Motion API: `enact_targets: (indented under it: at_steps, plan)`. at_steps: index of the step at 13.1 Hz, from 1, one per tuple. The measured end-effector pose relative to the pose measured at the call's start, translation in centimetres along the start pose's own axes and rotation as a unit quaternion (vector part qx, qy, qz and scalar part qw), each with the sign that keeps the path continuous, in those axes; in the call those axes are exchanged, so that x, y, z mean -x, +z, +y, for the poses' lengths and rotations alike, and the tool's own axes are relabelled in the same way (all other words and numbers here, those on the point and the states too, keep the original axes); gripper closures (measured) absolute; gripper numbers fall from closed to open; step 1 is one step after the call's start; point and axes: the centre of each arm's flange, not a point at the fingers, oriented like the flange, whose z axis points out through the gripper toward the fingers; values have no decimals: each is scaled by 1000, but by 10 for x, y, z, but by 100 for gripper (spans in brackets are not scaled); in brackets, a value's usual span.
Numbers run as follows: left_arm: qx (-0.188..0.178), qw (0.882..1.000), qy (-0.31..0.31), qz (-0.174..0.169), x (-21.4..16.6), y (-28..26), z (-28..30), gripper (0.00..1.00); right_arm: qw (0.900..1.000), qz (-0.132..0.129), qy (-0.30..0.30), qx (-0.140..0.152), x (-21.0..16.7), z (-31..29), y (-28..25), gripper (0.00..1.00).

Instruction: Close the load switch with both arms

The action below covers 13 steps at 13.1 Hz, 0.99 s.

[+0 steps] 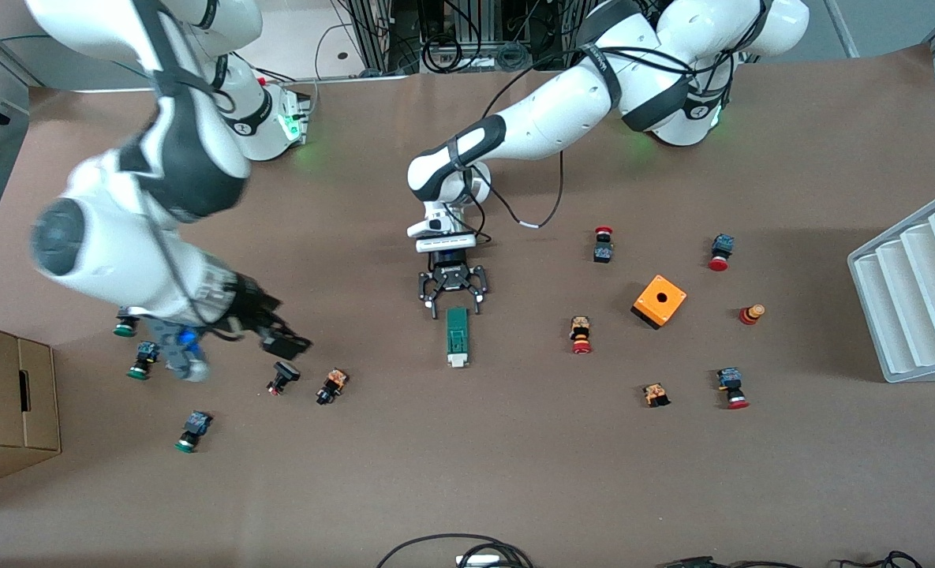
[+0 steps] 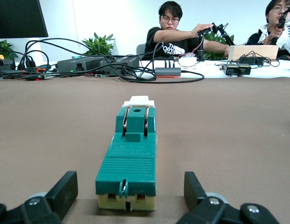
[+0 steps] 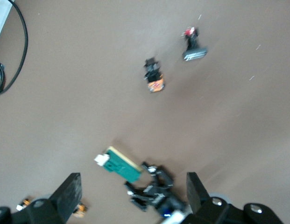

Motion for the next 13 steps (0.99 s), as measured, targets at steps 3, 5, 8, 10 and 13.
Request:
enact_targets:
  at_steps: [3,5,8,10,13]
  plan:
    - [-12,1000,0,-9,-6,0,3,0,994,-13,-107,2,-44,56,-44,0]
    - [-23,1000,3,-18,-19,-1,7,0,983,-3,-183,0,-68,93,-64,0]
    - [-26,999,0,-35,-47,-5,17,0,958,25,-285,20,-85,138,-91,0]
    - [-24,999,-5,-45,-73,-11,26,0,938,48,-340,45,-82,158,-110,0]
    - [-23,998,-5,-58,-105,-25,37,0,917,70,-389,61,-82,188,-137,0]
